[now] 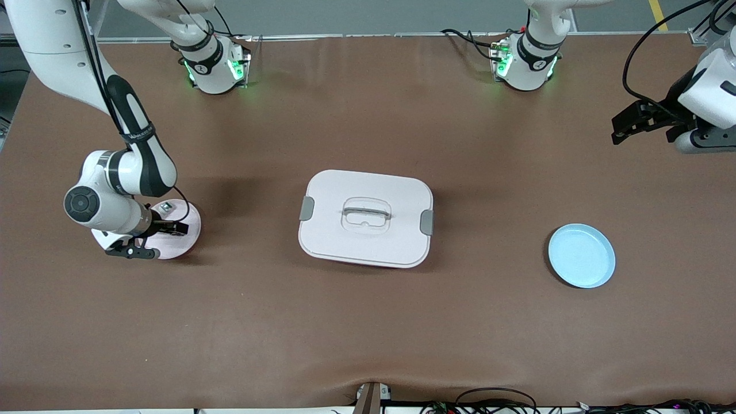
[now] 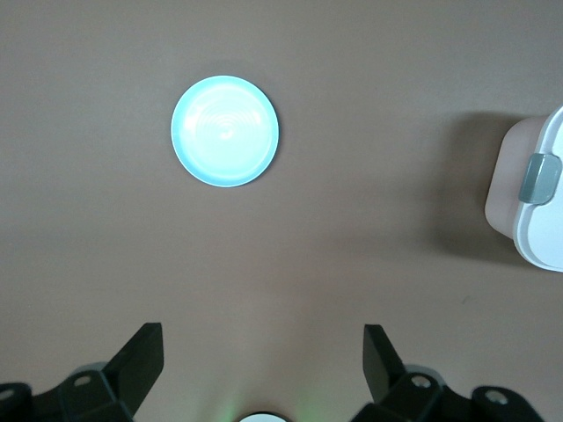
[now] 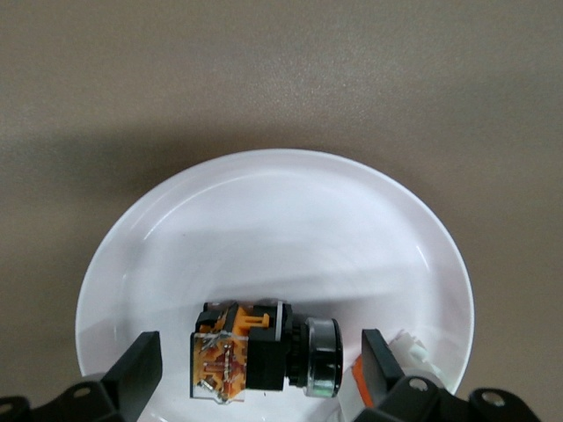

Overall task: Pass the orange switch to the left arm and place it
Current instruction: 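Close the right gripper on the orange switch and lift it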

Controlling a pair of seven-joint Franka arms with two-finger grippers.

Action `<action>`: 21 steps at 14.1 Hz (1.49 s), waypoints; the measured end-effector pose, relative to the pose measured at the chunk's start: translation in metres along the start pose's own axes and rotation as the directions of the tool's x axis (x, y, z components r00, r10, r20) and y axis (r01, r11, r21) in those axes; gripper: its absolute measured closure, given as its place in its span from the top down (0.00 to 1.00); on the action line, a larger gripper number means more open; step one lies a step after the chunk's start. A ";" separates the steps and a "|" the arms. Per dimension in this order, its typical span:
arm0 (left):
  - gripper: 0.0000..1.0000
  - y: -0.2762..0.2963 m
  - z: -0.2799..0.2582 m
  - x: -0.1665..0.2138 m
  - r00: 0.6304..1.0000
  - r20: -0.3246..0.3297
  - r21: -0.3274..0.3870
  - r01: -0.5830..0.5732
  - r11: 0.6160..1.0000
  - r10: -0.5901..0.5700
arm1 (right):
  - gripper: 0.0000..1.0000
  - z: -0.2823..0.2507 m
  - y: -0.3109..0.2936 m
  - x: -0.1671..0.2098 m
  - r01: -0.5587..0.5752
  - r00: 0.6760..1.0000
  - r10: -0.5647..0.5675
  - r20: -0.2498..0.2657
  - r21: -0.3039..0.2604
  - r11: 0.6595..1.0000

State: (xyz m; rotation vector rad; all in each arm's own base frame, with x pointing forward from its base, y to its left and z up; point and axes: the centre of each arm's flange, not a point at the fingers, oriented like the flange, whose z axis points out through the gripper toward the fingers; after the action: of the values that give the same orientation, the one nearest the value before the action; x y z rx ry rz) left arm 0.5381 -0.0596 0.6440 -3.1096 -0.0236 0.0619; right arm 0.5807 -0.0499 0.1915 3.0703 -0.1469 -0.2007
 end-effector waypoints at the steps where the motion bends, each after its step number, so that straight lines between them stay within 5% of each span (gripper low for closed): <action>1: 1.00 0.000 0.000 0.000 1.000 0.000 0.000 0.000 1.000 0.000 | 1.00 0.001 0.000 0.000 0.000 1.000 0.000 0.002 0.000 1.000; 6: 1.00 0.000 0.000 0.000 1.000 0.000 0.000 0.001 1.000 -0.001 | 0.99 0.009 -0.001 0.000 0.001 1.000 -0.001 0.005 -0.001 1.000; 11: 1.00 0.000 0.000 0.000 1.000 0.000 0.000 0.001 1.000 -0.001 | 0.73 0.013 -0.001 0.001 0.001 1.000 -0.001 0.001 -0.001 1.000; 21: 1.00 -0.001 0.000 0.000 1.000 0.000 0.000 0.002 1.000 -0.002 | 0.73 -0.002 -0.002 0.007 0.053 0.999 -0.053 -0.001 -0.001 0.999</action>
State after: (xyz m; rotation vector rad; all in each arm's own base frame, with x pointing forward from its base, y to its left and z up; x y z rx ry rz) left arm 0.5383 -0.0583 0.6443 -3.1097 -0.0275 0.0613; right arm 0.5880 -0.0488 0.1925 3.0751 -0.0661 -0.2023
